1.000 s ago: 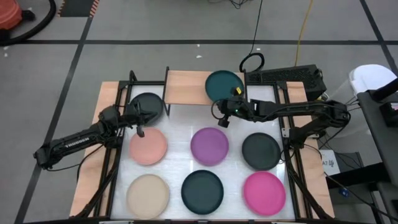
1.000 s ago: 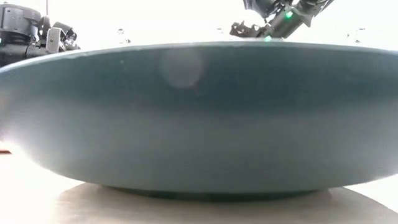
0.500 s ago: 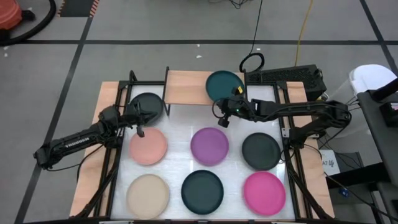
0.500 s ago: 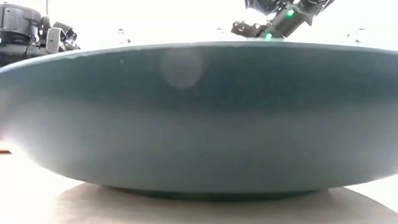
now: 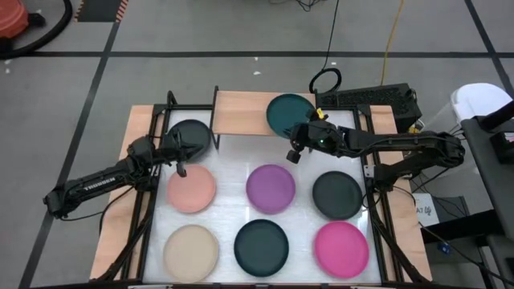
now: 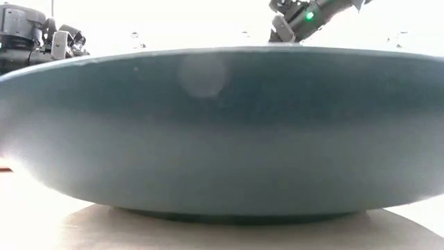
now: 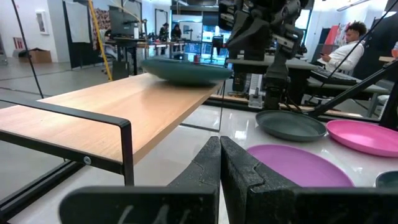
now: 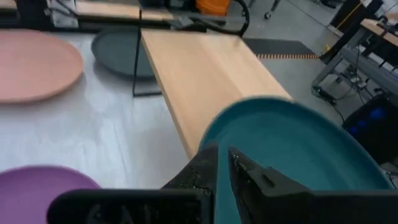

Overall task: Place and stack plates onto a shelf
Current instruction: Stack the light orange plate on top of the dark green plate on the shelf

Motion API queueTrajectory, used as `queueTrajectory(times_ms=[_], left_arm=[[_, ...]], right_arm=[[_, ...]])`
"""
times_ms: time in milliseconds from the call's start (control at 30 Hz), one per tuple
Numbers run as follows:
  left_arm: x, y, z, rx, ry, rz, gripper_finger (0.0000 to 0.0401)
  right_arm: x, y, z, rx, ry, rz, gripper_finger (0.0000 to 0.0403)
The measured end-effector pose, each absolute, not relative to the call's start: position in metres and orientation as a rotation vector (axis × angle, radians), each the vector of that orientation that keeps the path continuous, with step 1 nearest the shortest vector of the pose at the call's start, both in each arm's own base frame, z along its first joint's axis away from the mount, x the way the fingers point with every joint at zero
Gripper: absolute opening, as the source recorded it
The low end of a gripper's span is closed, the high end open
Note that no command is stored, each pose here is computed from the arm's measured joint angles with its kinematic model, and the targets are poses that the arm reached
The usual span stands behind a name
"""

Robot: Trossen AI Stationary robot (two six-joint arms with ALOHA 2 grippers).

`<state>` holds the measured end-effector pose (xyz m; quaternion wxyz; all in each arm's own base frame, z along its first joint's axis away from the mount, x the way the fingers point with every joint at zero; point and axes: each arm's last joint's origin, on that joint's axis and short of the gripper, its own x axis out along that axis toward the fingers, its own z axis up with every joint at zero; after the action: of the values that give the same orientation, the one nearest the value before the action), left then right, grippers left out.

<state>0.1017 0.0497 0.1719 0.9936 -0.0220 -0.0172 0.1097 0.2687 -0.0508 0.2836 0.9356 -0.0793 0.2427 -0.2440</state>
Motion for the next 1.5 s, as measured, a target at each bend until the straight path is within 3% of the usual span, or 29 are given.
queueTrajectory(times_ms=[533, 967, 1167, 1500], left_arm=[[0.102, 0.05, 0.172, -0.044, -0.035, 0.22, 0.0004], [0.102, 0.05, 0.172, -0.044, -0.035, 0.22, 0.0004], [0.102, 0.05, 0.172, -0.044, -0.034, 0.22, 0.0004], [0.102, 0.05, 0.172, -0.044, -0.035, 0.22, 0.0004]], right_arm=[[0.266, -0.031, 0.294, -0.183, 0.442, -0.432, 0.0022], [0.224, -0.002, 0.328, -0.172, 0.284, -0.33, 0.0022], [0.223, -0.001, 0.315, -0.16, 0.216, -0.33, 0.0022], [0.22, 0.004, 0.281, -0.17, 0.304, -0.301, 0.0022]])
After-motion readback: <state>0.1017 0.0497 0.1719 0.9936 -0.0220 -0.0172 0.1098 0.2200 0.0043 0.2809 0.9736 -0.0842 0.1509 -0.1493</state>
